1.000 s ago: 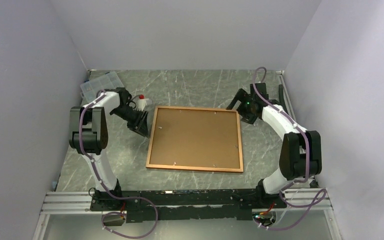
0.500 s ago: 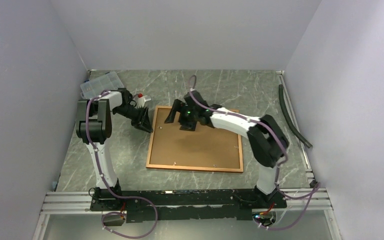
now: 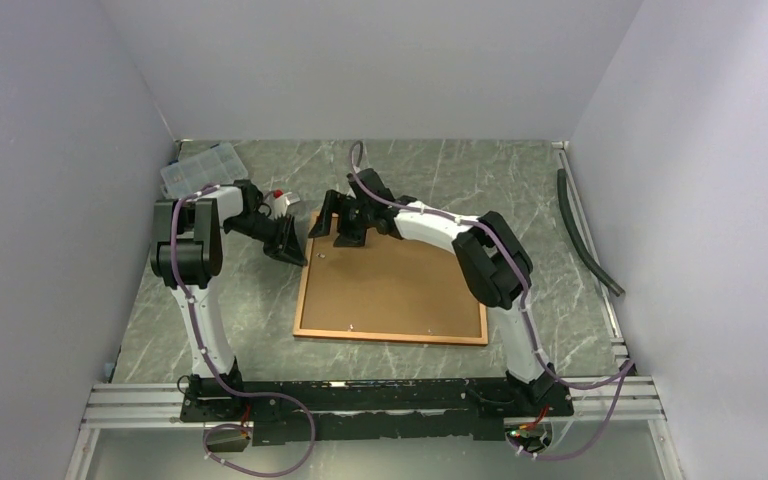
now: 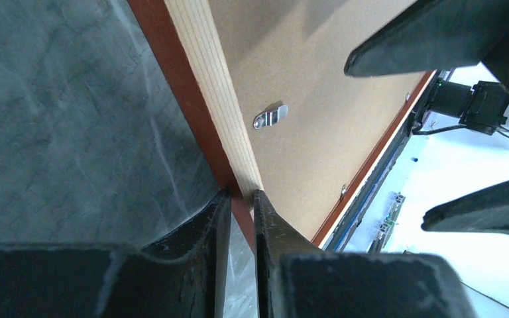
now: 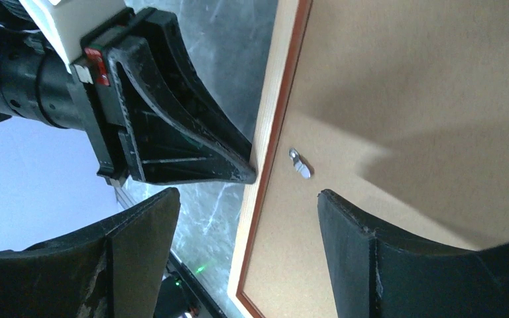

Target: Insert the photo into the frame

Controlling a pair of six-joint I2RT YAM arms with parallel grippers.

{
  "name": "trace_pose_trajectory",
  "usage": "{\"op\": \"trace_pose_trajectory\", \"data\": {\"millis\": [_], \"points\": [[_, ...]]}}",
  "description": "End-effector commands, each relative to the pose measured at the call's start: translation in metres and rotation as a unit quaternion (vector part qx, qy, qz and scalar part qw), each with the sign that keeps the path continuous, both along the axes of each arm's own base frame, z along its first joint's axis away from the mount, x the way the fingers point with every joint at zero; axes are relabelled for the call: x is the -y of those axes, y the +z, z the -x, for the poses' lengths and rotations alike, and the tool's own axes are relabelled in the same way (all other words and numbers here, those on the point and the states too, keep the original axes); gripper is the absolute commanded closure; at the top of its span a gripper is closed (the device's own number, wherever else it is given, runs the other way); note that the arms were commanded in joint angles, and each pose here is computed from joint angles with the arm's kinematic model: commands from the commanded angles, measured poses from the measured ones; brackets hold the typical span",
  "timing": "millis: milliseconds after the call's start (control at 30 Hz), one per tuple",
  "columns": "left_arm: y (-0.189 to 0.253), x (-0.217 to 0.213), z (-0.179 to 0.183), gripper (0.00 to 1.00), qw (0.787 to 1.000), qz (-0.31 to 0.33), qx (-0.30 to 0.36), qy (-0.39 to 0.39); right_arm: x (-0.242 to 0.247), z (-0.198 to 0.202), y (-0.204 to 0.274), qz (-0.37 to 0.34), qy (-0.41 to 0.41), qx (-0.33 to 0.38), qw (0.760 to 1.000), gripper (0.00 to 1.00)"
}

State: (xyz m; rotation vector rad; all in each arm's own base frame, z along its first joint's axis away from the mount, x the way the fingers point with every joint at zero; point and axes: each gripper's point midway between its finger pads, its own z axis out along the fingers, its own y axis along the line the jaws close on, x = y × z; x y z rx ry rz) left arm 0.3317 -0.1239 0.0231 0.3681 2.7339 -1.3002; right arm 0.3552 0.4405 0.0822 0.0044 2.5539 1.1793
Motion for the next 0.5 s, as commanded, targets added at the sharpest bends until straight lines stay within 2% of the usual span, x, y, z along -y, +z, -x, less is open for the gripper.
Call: {"op": "trace_pose_trajectory", "data": {"millis": [0, 467], "points": [[-0.016, -0.003, 0.001, 0.84, 0.999, -0.028, 0.013, -0.008, -0.011, -0.014, 0.012, -0.027, 0.040, 0.032, 0.998, 0.22], [-0.013, -0.005, 0.000, 0.87, 0.999, -0.041, 0.022, -0.003, -0.026, -0.012, -0.017, -0.030, 0.054, 0.005, 0.998, 0.25]]}}
